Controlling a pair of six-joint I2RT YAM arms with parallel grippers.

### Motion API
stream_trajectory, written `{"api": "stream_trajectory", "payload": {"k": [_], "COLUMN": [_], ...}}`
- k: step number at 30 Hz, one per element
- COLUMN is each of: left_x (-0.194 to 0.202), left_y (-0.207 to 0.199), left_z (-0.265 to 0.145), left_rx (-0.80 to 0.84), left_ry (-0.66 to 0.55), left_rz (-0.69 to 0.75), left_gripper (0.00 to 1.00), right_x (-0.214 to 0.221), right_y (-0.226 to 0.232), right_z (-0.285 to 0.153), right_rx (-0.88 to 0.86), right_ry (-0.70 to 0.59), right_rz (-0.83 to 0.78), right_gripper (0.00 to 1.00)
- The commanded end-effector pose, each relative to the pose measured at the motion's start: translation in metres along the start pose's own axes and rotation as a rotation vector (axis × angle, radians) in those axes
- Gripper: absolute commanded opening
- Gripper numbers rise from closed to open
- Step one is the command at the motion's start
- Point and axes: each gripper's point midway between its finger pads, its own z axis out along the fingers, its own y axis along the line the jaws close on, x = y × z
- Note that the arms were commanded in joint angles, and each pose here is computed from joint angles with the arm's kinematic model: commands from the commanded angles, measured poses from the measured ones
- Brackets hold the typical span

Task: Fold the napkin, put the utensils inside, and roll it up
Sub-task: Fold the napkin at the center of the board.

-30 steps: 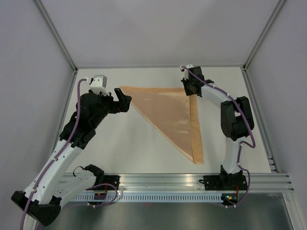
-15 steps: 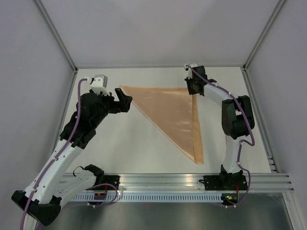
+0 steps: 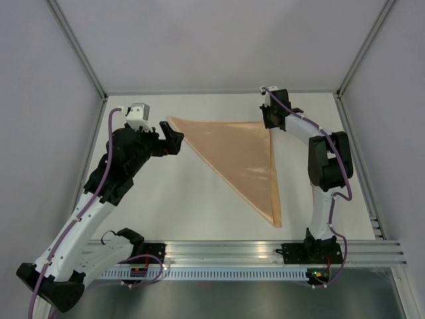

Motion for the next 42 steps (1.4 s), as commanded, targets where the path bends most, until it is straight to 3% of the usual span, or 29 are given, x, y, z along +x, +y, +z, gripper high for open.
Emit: {"api": "stream_trajectory", "payload": {"k": [1, 42], "left_x": [-0.004, 0.003], "left_y": [-0.006, -0.004], "left_z": [0.003, 0.006], "left_rx": [0.026, 0.022], "left_ry": [-0.017, -0.004], "left_rz": [-0.051, -0.056], "left_gripper": [1.00, 0.99], "right_x": [-0.020, -0.019], "right_y": [-0.009, -0.020], "right_z": [0.002, 0.026], "right_rx": [0.017, 0.052], "right_ry": [-0.052, -0.009], "right_rz": [0.030, -0.007], "right_gripper": [0.00, 0.00]}}
